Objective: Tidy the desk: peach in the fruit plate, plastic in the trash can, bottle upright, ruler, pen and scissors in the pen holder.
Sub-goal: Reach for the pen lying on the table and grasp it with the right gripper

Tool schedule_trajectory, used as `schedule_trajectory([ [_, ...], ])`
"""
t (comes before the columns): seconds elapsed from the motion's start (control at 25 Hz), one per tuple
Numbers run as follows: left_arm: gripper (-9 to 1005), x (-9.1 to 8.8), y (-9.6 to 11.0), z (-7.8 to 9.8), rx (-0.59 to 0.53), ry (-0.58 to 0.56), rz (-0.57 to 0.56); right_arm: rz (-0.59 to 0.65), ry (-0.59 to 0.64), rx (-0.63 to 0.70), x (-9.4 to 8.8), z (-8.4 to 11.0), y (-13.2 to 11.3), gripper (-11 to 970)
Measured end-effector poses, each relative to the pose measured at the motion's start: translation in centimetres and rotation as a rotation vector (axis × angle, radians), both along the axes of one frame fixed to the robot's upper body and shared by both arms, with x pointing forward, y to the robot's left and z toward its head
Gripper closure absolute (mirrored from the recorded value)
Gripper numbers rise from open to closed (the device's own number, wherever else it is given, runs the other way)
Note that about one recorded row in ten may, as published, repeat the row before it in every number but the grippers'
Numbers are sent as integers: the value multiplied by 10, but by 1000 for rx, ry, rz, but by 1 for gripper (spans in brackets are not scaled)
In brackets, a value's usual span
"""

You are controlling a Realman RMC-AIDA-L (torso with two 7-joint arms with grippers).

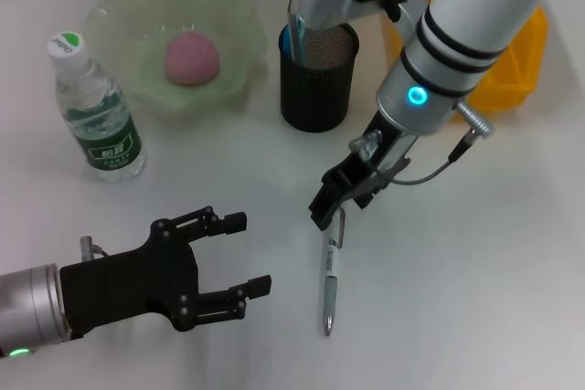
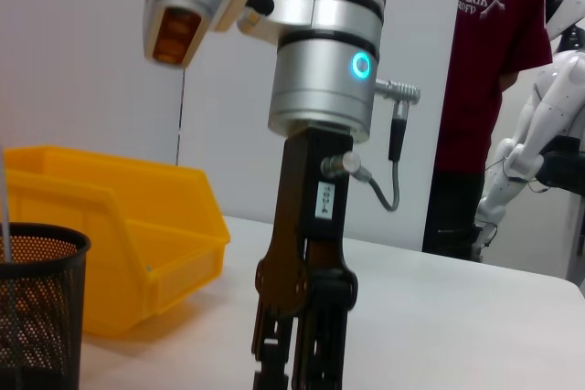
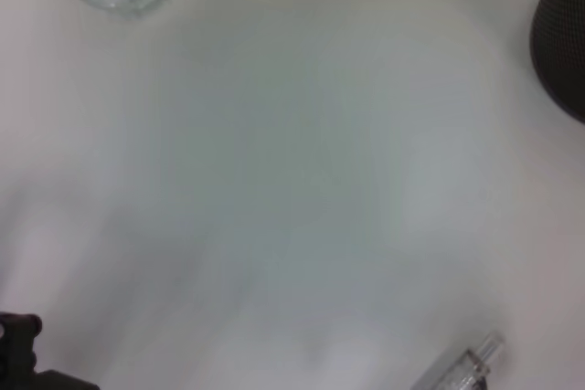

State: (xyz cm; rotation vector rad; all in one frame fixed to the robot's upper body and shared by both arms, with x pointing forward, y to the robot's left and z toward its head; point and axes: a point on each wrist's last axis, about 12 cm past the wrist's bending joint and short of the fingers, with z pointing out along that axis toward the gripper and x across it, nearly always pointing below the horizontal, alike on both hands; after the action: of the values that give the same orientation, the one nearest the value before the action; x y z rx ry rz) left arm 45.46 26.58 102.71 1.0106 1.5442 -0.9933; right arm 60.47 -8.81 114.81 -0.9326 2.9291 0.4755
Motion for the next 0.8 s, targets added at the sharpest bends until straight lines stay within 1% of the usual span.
schedule_trajectory([
  [0.16,194,0,-1,0,-1,1,0,-2,3,4,-2,-8,2,340],
  [0.52,194,0,-1,0,-1,0,0,-23,-4,9,-1,-13,0,358],
  [0.8,194,0,-1,0,1,-1,1,-17,3,13,-4,-22,2,373],
])
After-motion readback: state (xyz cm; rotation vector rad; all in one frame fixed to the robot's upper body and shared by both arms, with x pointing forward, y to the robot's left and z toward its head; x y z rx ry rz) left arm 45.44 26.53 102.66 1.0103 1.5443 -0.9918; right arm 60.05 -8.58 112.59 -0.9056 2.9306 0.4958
